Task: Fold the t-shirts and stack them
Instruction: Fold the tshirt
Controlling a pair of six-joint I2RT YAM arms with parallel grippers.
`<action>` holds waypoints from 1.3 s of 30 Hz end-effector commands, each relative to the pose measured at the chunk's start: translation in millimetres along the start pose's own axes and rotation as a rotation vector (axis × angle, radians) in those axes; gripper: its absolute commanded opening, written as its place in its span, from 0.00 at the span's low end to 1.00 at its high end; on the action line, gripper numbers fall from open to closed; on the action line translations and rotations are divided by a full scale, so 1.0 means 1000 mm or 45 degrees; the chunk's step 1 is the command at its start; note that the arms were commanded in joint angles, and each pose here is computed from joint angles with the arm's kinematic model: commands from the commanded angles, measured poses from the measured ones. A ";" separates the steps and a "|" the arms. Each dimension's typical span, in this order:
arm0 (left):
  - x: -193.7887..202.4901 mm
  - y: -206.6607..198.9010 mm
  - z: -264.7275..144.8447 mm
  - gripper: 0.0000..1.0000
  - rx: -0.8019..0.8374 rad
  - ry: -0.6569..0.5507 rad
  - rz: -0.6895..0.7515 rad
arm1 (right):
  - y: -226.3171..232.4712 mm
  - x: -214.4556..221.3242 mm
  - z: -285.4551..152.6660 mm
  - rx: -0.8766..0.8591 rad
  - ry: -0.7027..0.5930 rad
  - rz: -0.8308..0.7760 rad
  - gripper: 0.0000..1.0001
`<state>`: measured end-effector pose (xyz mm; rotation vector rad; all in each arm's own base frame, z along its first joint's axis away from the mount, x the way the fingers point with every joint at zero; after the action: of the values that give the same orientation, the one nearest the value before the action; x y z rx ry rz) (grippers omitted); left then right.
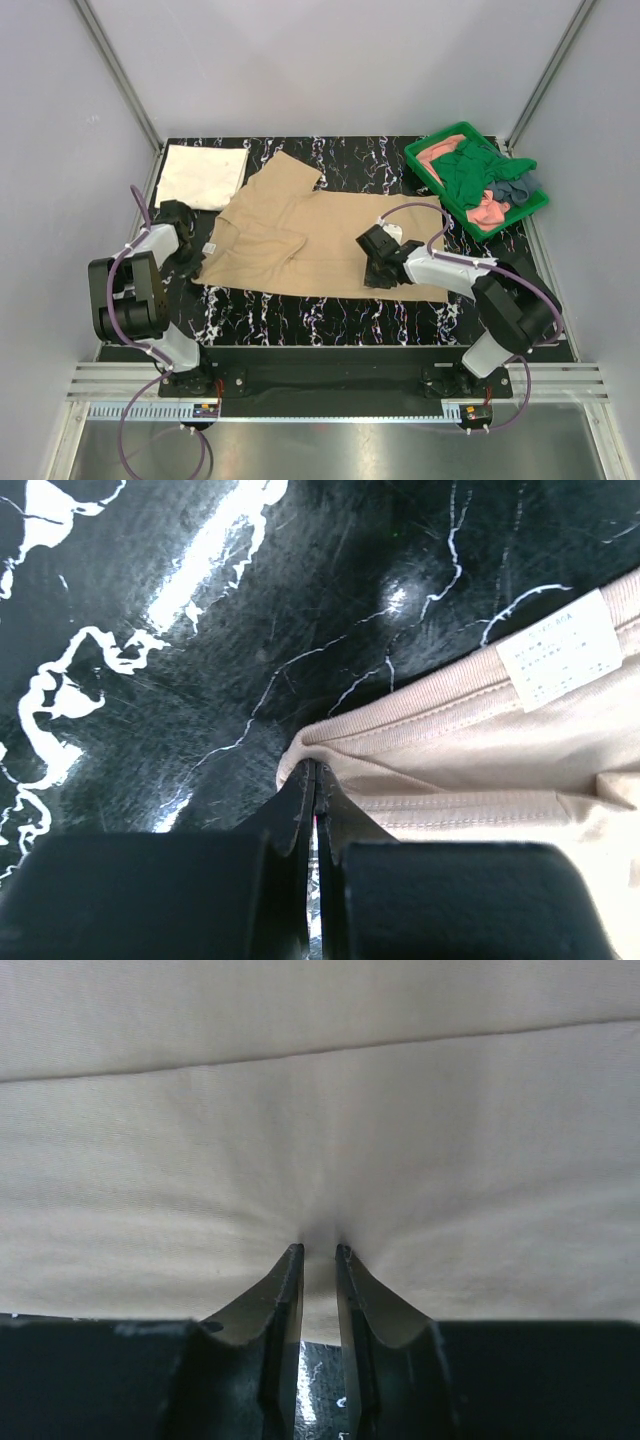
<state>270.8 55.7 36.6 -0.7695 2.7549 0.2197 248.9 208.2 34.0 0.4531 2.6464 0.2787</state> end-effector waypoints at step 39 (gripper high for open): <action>-0.087 -0.163 -0.036 0.45 0.835 -0.224 0.785 | 0.213 -0.079 0.047 -0.611 0.042 -0.225 0.44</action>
<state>399.9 -53.4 71.6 0.2003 2.6210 -0.5074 380.3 373.7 64.7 0.1095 2.5725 0.7951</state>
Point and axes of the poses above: each gripper's point midway between its finger pads, its own z axis out along the fingers, its own y axis along the line the jaws close on, x = y × z, the point moved 2 cm from there along -z, back along the fingers, and after that the axes turned 12 degrees about z, right-handed, at the moved point
